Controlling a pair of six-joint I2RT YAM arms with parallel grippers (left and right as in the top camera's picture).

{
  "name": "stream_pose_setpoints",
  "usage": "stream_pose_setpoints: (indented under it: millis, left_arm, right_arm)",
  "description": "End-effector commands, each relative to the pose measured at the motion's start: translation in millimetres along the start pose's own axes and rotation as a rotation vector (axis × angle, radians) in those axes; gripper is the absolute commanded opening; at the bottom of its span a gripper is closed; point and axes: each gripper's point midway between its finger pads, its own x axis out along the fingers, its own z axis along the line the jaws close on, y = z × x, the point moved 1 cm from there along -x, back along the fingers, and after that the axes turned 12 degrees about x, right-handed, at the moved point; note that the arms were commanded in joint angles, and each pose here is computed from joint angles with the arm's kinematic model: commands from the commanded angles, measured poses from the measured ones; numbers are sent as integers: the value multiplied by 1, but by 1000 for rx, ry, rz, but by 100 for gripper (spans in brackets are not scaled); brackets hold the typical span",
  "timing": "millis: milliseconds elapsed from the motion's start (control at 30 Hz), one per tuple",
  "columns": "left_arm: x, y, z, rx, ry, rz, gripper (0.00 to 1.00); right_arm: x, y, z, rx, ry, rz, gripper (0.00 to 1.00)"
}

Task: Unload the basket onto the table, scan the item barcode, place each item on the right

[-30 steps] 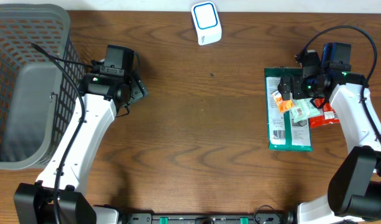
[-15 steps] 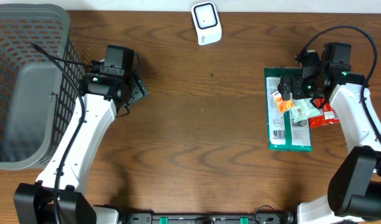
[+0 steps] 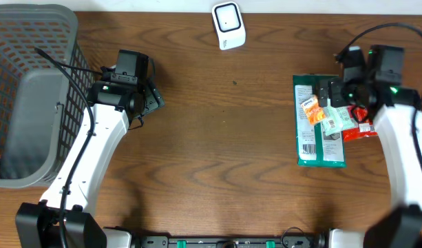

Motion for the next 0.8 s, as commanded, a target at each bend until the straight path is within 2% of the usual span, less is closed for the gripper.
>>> stream_pose_setpoints:
  millis: [0,167,467,633,767]
  left_arm:
    - [1,-2,3,4,-14,-2,89]
    - [1,-2,3,4,-14,-2,89]
    - [1,-2,3,4,-15,-1,89]
    - [1,-2,3,4,-15,-1,90]
    - [1,-2,3,4,-15,-1,89]
  right_arm:
    - [-52,-25,6,-58,43,-151,99]
    - [-129,-39,18,-87,51,-353,99]
    - [-223,-34,39,-134,49,-599,99]
    - [-267,-11,55,-170,22,-723,99]
    - [-270,18,57,-179,13,-755,99]
